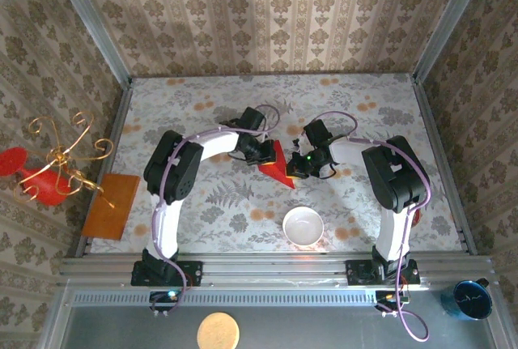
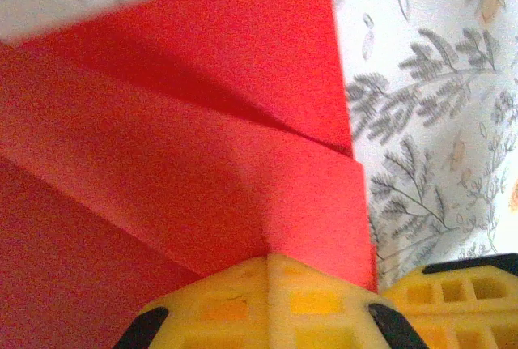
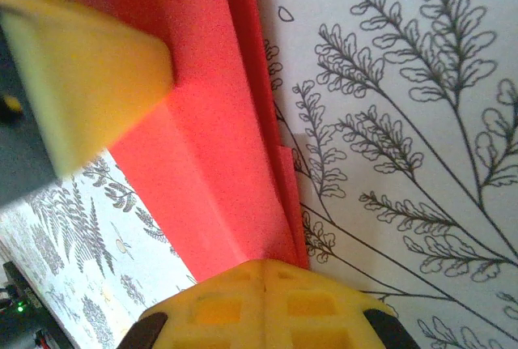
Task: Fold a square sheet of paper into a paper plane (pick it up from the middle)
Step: Fourth fold the wing at the center of the table.
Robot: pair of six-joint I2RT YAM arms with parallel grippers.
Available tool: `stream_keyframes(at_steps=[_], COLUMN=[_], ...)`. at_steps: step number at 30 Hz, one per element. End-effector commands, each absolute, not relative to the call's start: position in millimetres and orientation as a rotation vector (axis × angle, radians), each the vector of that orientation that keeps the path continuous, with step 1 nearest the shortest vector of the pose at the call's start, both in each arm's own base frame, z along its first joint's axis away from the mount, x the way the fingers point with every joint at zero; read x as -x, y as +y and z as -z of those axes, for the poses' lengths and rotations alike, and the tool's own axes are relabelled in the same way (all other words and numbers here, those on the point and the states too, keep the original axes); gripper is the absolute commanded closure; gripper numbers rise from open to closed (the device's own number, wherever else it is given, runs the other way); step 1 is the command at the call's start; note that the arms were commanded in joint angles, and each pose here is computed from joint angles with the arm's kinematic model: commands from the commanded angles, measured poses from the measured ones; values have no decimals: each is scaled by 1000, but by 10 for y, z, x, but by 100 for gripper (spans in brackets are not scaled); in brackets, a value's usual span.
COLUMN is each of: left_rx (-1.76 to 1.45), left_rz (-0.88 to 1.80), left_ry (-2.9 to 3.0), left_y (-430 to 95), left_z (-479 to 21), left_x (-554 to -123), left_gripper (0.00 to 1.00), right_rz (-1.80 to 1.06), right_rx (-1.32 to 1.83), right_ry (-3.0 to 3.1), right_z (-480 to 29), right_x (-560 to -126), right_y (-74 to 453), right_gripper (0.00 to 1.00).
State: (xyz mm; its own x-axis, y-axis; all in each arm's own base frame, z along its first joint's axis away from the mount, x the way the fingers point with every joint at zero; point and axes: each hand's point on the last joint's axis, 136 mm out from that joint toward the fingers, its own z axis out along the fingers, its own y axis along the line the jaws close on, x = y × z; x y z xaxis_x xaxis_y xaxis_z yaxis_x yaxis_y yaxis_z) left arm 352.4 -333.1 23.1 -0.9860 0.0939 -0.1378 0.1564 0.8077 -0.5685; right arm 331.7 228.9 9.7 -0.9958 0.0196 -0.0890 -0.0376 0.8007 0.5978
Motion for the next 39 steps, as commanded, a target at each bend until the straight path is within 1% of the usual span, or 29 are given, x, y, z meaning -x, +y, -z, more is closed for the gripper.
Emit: stream_keyframes(at_steps=[1,9,14,17,19,22,25,30,34,39], left_rx=[-125,-4,-19,-74,-121,-183,-202,-251,-244,-191], left_rz=[755,767,786,860,906,961,1023,1060,1032,980], left_ry=[2906,2832,2754,2687,2647,2625,2646,2706,2748,2765], left_y=[-2921,-2505,-2452,-2613,-2783,-3060,-3301,-3588,-3591,-3409], left_z=[-27,-28,-314,-625,-812,-877,-796,-569,-375,-208], left_x=[-3861,-4401,-4564,-4472,-4324,-4031,-3814,-3603,-3591,-3716], left_gripper=[93,93,93,93,93,93,93,93,93,94], right_rz=[-554,-566,-579,-582,-585,-585,-593,-591,-592,-578], right_rx=[-98,-98,-102,-98,-100,-102,-102,-104,-104,-111], right_ry=[3167,3150,3144,3140,3137,3136,3137,3138,3135,3144], right_z=[511,478,472,459,452,451,461,477,473,498], right_x=[-2858,-2879,-2884,-2879,-2876,-2867,-2859,-2851,-2851,-2825], right_y=[1770,1784,1793,1797,1793,1790,1795,1792,1790,1768], right_gripper=[97,97,97,97,97,97,97,97,97,97])
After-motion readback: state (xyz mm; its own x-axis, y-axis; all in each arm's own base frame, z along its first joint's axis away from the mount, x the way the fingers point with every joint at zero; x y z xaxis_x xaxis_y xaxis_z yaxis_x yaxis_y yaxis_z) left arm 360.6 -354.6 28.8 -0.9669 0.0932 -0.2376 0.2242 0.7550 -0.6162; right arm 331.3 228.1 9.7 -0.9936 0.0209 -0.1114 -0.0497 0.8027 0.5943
